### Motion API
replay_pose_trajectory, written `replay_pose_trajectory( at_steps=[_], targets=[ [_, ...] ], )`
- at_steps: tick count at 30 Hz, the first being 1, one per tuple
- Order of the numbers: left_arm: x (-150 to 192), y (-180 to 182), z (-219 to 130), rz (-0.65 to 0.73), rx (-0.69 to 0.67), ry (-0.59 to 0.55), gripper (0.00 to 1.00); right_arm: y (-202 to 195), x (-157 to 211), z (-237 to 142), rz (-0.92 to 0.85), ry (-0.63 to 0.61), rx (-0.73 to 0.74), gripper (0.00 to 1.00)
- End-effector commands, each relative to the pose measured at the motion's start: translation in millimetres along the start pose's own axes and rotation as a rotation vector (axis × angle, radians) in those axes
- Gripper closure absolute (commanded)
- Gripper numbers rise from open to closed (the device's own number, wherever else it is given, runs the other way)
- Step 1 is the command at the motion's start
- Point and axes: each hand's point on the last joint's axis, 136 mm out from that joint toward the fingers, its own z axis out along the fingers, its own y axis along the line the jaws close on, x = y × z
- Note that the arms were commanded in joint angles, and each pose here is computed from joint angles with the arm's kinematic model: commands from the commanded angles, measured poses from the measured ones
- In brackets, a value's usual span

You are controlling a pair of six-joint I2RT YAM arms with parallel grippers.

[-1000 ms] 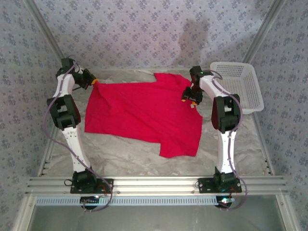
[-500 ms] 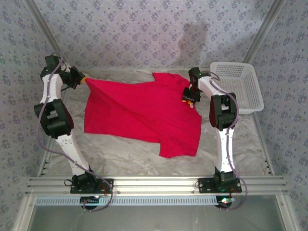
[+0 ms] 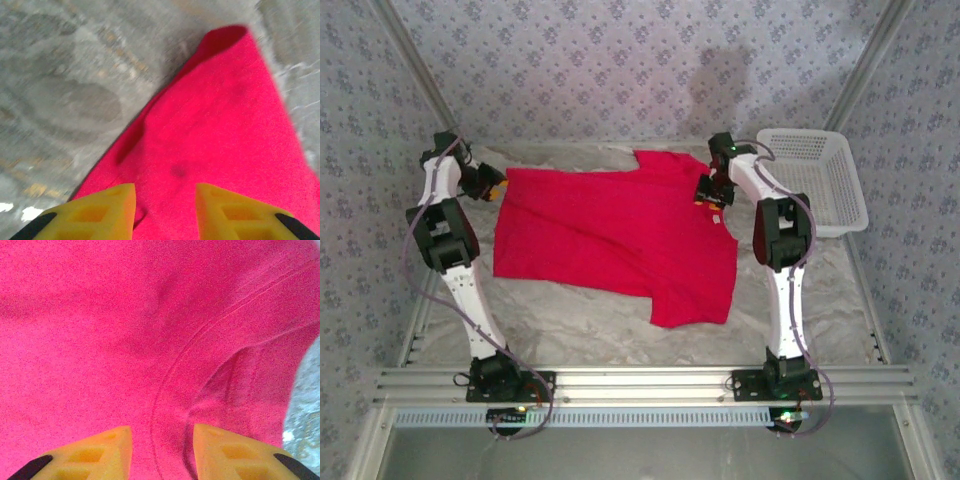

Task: Fold the inside-out t-shirt

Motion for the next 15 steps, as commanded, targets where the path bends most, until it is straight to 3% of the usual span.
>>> replay_pose_trajectory(
  at_steps=[1,5,10,15],
  targets=[
    [24,-2,-71,0.143,-0.178,-0.063,0.66,23,20,-31,-0.092,0.006,0.004,0.58],
    [88,25,-83,0.144,-0.213,-0.016,0.68,35,42,-39,-0.14,0.003,0.006,0.56],
    [173,71,-57,0.081,-0.207,0.146,0.66,47,46,-30,-0.141,0.018,-0.047,0.54],
    [195,107,-53,0.058,-0.32,0.197,0.58,64,34,-23,-0.147,-0.003,-0.076,0.53]
  ],
)
